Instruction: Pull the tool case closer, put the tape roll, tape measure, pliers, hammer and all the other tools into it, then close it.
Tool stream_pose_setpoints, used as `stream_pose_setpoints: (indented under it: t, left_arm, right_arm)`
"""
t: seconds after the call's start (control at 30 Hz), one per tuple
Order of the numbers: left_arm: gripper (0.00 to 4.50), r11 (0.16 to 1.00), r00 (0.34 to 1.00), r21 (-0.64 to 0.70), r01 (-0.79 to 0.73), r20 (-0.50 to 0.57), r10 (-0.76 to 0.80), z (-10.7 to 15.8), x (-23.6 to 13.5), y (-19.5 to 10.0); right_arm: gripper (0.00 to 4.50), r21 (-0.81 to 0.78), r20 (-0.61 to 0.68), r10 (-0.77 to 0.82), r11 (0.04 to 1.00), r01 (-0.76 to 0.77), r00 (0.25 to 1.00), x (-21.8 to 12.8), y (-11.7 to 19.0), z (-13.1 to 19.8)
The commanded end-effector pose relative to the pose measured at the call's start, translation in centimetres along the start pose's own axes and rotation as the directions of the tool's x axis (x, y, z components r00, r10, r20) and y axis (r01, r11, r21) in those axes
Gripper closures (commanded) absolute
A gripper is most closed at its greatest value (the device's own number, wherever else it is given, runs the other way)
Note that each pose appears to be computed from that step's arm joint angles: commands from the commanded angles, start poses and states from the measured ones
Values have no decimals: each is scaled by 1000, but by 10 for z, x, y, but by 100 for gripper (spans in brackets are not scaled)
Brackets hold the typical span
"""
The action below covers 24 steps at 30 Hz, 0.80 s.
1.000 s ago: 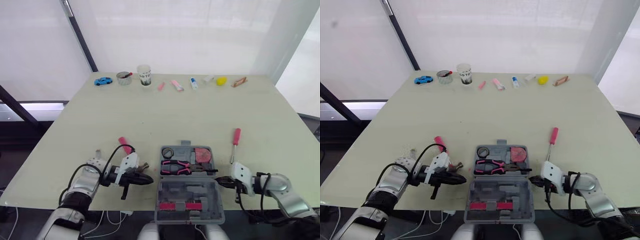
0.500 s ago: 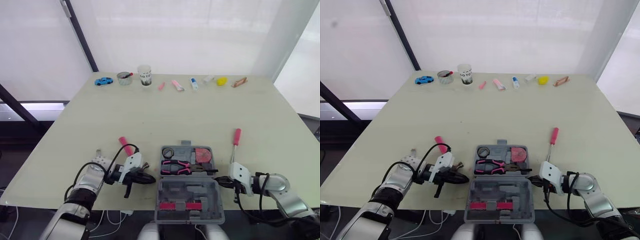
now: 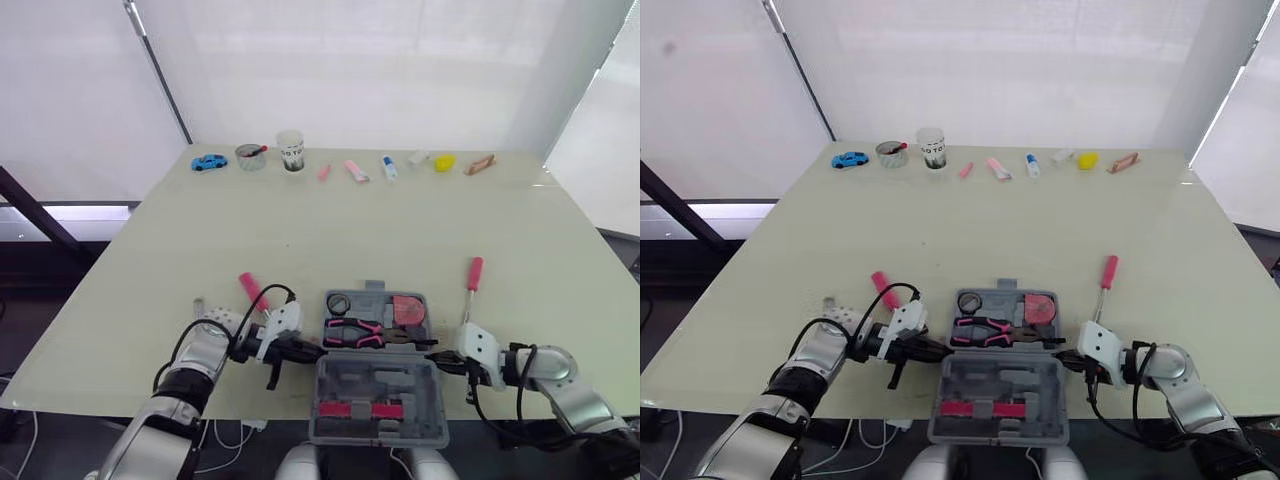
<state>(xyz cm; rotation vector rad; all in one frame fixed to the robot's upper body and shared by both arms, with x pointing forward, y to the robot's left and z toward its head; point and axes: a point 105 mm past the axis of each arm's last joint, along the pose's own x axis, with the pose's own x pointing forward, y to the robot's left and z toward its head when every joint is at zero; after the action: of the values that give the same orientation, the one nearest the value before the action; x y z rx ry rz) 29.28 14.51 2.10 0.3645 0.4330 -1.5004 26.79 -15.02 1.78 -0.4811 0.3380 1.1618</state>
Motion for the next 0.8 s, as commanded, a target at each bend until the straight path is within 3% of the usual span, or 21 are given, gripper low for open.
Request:
stream_pose_setpoints:
  t: [0.03,0.8]
  left_arm:
    - [444,999,1000,27,27,12,-27,7,11,0]
    - [444,996,998,58,-64,28,63,23,8,28]
  right_arm:
    - [450,-22,21,10,1000,-9,1000,4,0,8]
    - [450,-35,71,-65,997,67,995,4,-26,21]
